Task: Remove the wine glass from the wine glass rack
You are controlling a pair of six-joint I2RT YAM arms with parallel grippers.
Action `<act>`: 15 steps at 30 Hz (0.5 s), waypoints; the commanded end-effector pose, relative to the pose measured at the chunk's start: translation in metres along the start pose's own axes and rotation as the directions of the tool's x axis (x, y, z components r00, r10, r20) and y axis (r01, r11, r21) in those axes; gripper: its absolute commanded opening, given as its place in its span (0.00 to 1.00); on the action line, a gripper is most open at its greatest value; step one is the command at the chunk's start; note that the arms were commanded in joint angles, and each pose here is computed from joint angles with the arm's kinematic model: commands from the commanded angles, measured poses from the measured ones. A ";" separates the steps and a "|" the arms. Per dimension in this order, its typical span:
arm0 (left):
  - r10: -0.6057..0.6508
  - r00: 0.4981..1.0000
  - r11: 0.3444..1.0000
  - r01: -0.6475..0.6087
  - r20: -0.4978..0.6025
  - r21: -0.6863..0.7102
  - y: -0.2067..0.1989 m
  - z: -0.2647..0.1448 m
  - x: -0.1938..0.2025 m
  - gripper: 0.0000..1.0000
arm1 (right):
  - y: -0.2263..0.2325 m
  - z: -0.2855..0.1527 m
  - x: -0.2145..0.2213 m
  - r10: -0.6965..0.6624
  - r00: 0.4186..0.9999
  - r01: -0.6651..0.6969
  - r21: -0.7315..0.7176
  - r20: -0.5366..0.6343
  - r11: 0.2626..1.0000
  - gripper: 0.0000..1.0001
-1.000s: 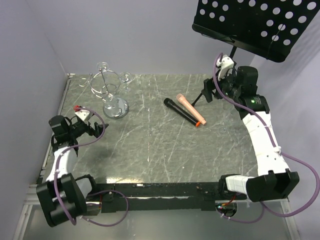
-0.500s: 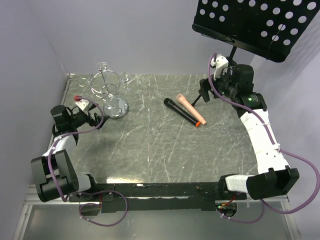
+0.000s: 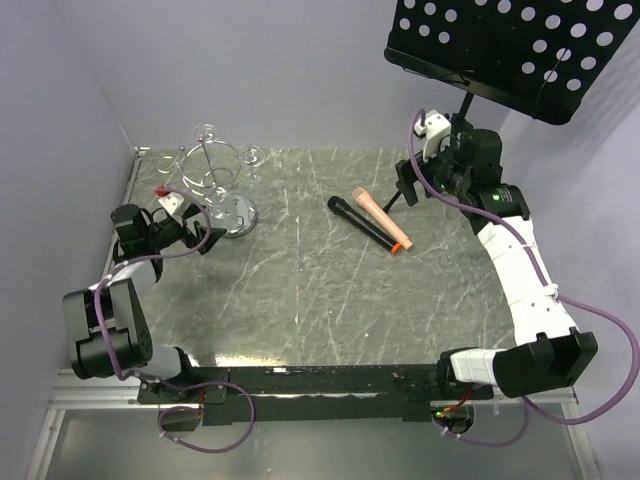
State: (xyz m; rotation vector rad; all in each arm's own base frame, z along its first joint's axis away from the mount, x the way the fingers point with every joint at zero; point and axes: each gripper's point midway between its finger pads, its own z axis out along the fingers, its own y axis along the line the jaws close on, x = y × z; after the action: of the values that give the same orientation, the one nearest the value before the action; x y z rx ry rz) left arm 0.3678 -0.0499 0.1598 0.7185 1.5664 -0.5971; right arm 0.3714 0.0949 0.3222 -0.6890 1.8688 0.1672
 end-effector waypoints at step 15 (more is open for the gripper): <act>0.069 0.992 0.996 -0.075 0.103 0.058 0.007 0.022 -0.037 0.96 | -0.007 0.007 -0.026 -0.044 0.999 0.044 0.020 0.019 0.999 1.00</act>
State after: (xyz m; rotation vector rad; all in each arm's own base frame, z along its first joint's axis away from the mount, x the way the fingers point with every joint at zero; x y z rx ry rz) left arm 0.3799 -0.0606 0.1682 0.7207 1.5259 -0.6410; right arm 0.3826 0.0972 0.3165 -0.7073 1.9043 0.1458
